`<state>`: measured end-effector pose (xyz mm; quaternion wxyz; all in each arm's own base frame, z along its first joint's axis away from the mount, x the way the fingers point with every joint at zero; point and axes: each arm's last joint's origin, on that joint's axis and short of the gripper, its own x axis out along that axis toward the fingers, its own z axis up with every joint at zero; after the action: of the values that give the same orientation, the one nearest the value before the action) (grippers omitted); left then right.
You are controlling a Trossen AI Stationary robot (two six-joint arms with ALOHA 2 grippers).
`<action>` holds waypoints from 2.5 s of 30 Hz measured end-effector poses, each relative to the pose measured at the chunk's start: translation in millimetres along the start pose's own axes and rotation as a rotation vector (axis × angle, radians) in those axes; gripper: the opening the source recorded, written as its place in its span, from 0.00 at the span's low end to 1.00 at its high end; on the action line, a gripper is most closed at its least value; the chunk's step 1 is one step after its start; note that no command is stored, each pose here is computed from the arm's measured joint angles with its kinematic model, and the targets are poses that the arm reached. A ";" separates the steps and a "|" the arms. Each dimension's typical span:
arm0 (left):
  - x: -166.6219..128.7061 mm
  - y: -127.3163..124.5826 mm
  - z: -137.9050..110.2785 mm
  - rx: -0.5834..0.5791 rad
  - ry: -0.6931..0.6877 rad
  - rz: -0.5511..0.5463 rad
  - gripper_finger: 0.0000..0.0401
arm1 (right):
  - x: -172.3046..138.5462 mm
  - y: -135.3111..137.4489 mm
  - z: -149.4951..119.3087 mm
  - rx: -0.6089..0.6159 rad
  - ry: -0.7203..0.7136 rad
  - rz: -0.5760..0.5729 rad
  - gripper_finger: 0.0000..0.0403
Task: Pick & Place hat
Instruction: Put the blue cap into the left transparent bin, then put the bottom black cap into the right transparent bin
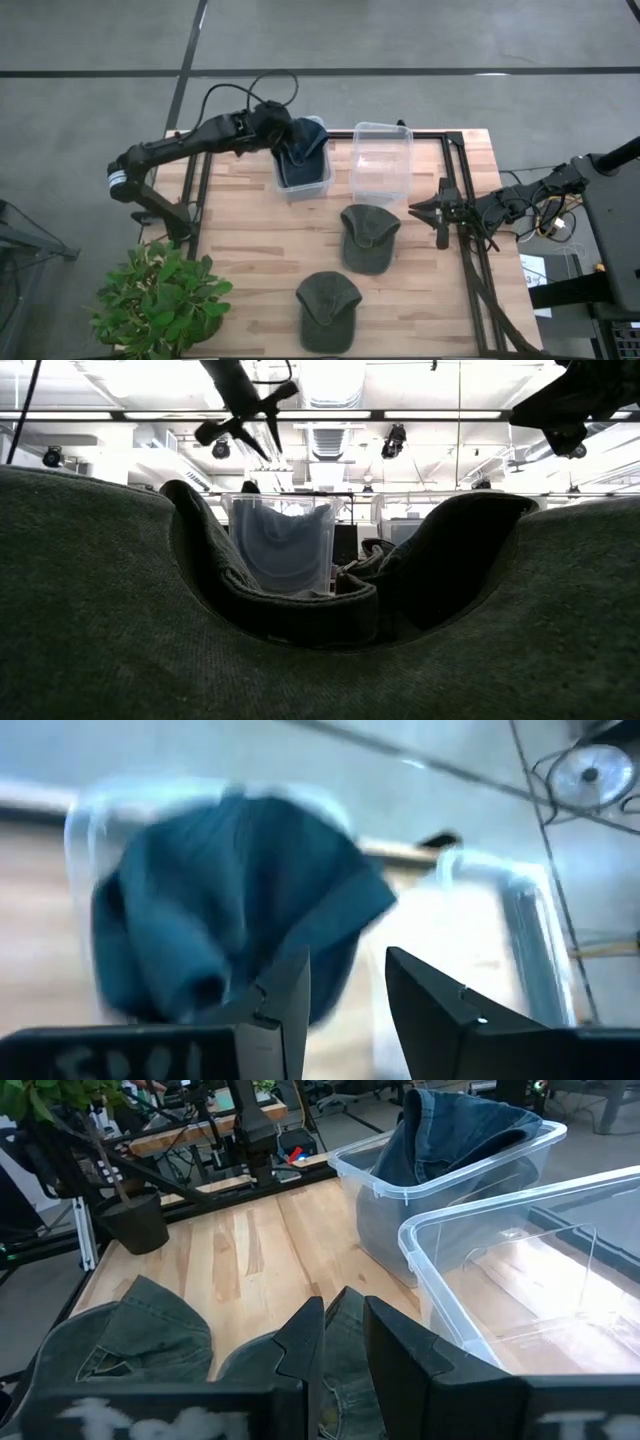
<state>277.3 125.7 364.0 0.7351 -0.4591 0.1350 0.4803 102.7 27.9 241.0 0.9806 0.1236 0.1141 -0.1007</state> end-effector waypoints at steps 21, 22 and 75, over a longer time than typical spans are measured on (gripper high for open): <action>101.7 19.4 -14.4 0.167 0.073 0.279 0.31 | 0.0 -0.1 -0.1 0.052 0.001 -0.001 0.17; 103.6 20.0 -15.4 0.170 0.078 0.285 0.31 | 0.0 -0.1 -0.1 0.052 0.001 -0.001 0.17; -82.2 -27.7 -233.0 0.351 0.489 -0.121 0.31 | 0.0 0.5 -0.7 0.058 0.014 0.022 0.17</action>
<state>315.6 -112.9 305.3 0.7762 -0.4343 0.3612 0.2801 102.7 28.6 240.4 0.9768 0.1538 0.1168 -0.0925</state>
